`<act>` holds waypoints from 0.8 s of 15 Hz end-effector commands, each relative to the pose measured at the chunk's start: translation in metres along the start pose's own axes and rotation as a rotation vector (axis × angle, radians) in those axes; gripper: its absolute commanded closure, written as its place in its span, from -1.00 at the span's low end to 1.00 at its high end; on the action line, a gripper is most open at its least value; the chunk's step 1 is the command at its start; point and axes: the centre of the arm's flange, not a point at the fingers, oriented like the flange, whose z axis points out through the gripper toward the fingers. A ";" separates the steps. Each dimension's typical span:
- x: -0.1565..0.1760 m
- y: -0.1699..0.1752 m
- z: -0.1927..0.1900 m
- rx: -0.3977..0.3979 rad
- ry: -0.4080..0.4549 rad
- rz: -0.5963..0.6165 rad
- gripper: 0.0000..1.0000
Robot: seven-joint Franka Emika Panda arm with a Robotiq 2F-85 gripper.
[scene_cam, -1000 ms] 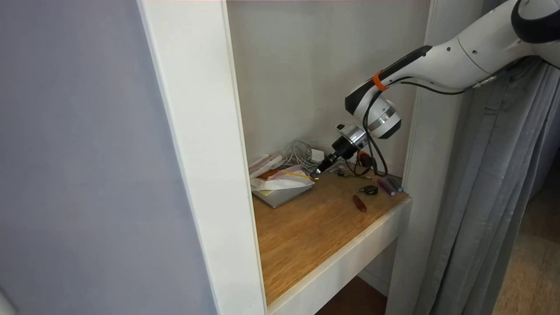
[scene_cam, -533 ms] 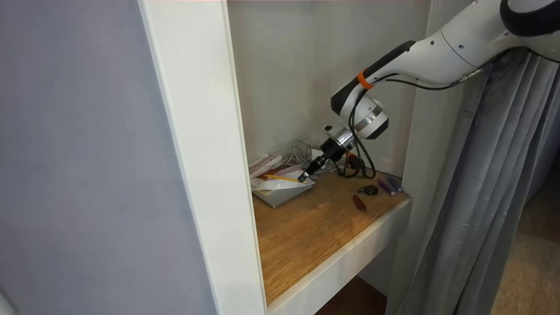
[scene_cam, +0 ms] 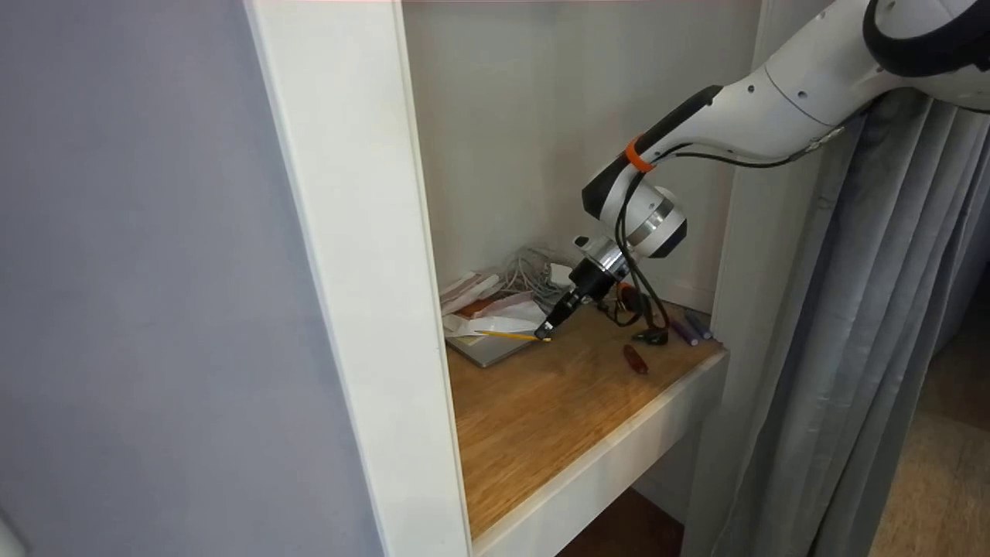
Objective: Move the yellow pencil from the right to the left side of the bench
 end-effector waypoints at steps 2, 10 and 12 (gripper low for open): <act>-0.023 -0.021 0.030 0.064 -0.067 -0.014 0.93; -0.027 -0.025 0.073 -0.025 -0.100 -0.017 0.92; -0.025 -0.025 0.083 -0.051 -0.104 -0.023 0.92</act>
